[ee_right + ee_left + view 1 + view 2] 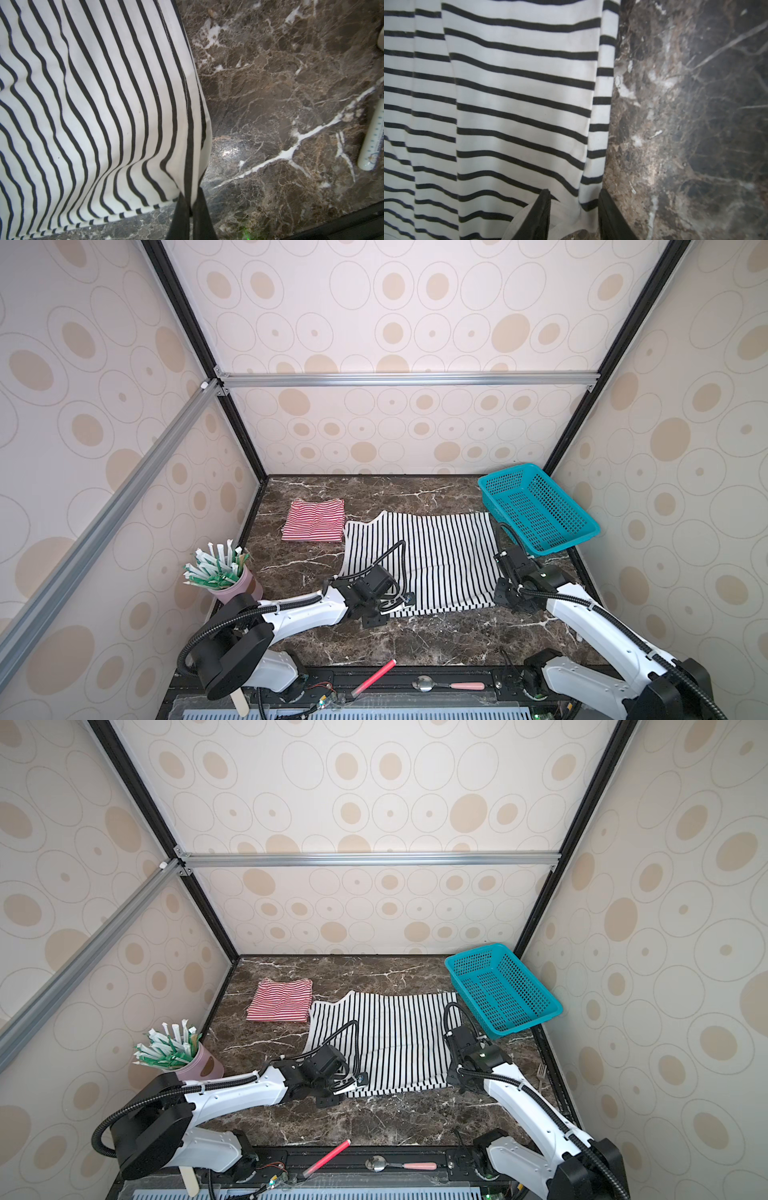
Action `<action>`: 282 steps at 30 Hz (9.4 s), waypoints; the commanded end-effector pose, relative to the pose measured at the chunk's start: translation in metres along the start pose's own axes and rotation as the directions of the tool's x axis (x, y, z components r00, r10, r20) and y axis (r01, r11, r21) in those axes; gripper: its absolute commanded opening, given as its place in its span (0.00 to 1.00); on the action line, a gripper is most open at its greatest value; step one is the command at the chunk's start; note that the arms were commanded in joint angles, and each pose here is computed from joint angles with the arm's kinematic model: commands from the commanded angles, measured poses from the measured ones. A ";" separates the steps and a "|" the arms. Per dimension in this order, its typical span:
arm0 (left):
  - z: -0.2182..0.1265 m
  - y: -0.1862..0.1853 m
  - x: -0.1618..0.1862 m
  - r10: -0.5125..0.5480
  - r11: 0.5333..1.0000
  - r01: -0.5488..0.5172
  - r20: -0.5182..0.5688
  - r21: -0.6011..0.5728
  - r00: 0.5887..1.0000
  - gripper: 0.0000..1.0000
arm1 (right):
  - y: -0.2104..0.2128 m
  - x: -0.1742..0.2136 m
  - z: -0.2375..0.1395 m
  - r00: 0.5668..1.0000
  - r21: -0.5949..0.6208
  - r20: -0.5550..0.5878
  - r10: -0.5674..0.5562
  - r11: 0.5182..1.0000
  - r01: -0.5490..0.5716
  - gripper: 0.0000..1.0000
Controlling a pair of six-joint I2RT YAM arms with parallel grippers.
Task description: Fold and stack the tank tops
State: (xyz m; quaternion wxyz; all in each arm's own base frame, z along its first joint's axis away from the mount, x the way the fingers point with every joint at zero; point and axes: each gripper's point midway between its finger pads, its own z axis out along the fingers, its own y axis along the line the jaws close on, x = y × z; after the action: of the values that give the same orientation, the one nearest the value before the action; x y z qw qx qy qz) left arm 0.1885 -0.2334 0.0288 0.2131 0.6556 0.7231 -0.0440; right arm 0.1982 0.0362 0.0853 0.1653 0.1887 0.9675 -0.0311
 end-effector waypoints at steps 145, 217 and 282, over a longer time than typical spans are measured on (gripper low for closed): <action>-0.046 0.063 0.022 -0.148 0.957 0.151 0.031 -0.247 0.988 0.33 | -0.014 -0.049 0.077 0.961 0.006 -0.130 0.245 0.969 -0.247 0.41; -0.016 0.091 0.025 -0.123 0.917 0.109 -0.012 -0.384 0.992 0.37 | -0.004 -0.049 0.030 0.994 -0.074 -0.063 0.091 0.993 -0.095 0.22; 0.001 0.082 0.034 -0.069 0.976 0.046 -0.099 -0.212 0.993 0.33 | 0.103 -0.005 0.058 0.970 -0.129 -0.163 -0.178 0.979 0.158 0.22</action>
State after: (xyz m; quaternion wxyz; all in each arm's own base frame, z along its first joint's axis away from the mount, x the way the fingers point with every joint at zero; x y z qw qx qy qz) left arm 0.2514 -0.1857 0.0309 0.2271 0.6210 0.7483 0.0525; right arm 0.2466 0.1254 0.0330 0.0741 0.1001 0.9915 0.0383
